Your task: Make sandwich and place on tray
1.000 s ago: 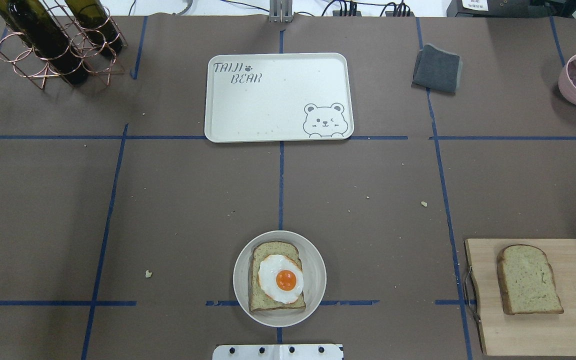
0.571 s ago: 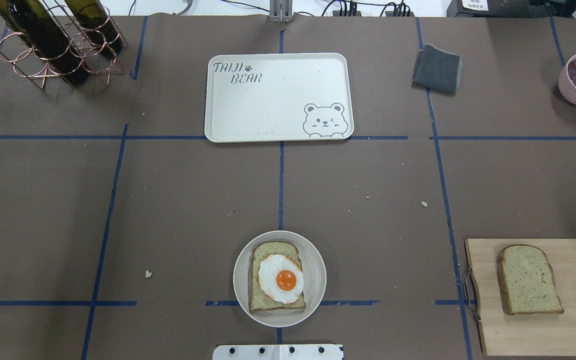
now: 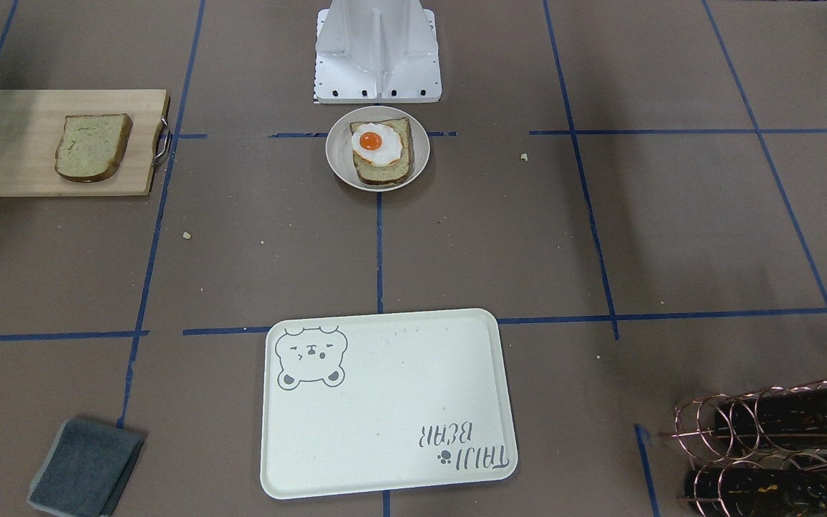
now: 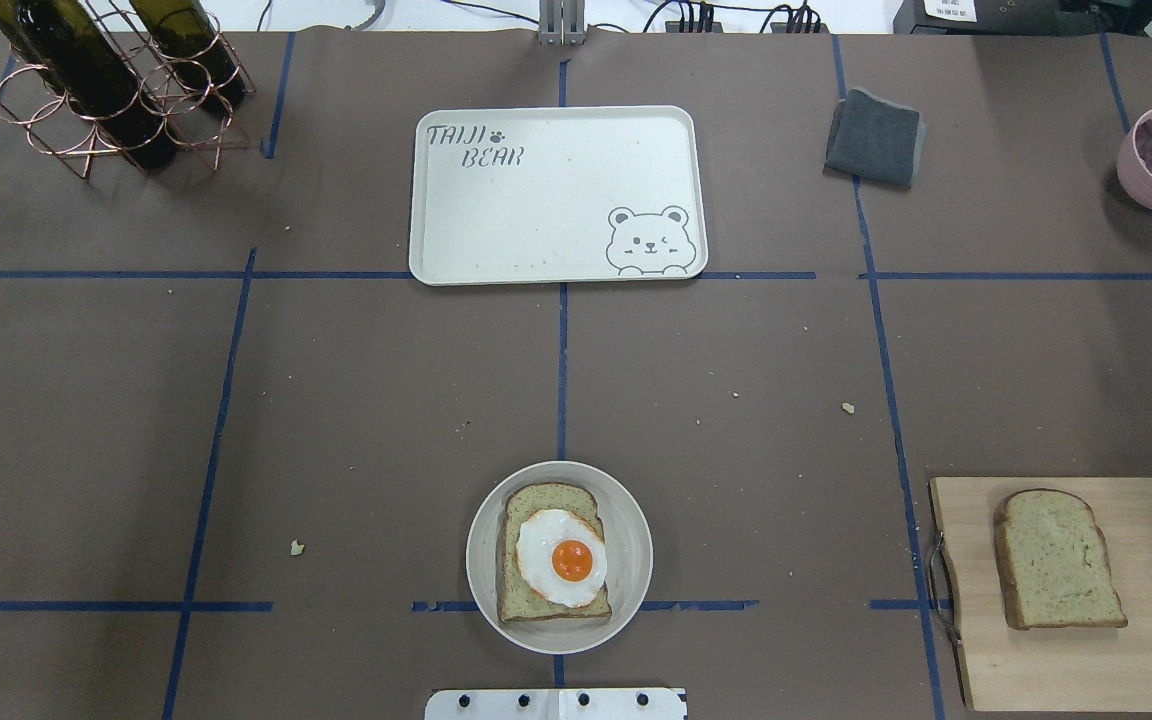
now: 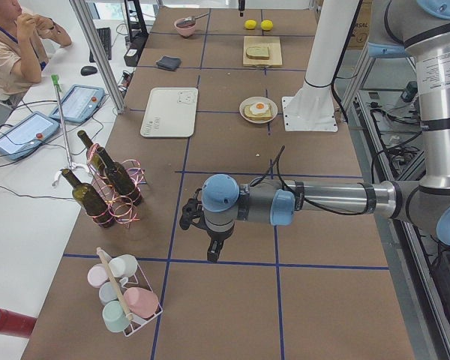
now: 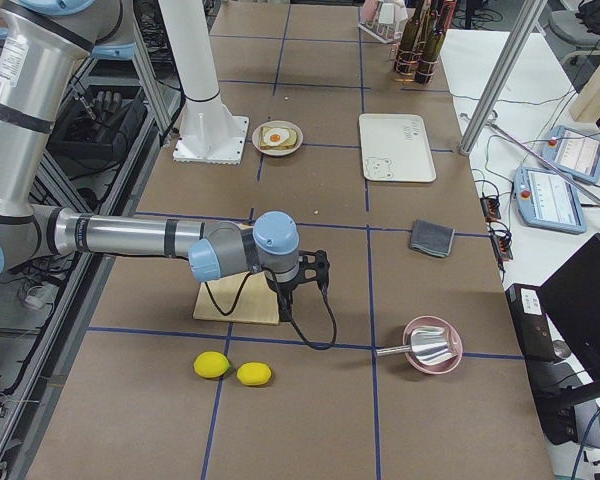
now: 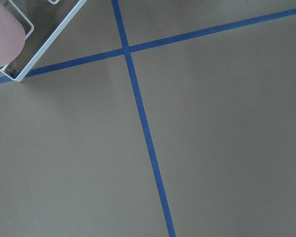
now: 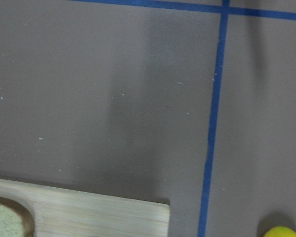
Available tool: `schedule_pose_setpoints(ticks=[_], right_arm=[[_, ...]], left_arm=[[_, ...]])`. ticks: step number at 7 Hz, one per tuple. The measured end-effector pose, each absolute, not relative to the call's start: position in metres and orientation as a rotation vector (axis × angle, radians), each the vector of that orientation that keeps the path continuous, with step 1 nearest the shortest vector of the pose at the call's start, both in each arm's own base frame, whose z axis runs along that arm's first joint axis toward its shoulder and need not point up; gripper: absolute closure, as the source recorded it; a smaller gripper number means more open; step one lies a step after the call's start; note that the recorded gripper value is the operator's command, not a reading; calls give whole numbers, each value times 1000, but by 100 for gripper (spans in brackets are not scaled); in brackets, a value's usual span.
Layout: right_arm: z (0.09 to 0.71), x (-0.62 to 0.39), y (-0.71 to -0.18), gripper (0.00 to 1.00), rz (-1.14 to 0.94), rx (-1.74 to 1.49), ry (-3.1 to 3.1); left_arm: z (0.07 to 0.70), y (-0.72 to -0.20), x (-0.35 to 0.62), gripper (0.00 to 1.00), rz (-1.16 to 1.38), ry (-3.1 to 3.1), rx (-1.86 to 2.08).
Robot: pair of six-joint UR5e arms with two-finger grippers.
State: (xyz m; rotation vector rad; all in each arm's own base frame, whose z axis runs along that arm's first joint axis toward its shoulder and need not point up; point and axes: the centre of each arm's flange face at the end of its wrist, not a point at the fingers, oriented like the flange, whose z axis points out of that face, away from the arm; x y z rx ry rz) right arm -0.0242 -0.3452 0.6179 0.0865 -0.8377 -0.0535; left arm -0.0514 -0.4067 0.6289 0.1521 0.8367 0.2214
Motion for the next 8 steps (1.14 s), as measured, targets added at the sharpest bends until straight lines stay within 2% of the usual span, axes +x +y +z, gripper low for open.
schedule_pose_setpoints(ticks=[4,8], right_arm=[[589,-129,-297,1,46,92,-960],[595,-178,-260,15,91,109,-966]], left_arm=[[627,-407,-51,0,223,836,156],[624,-407,-52,0,224,836,163]])
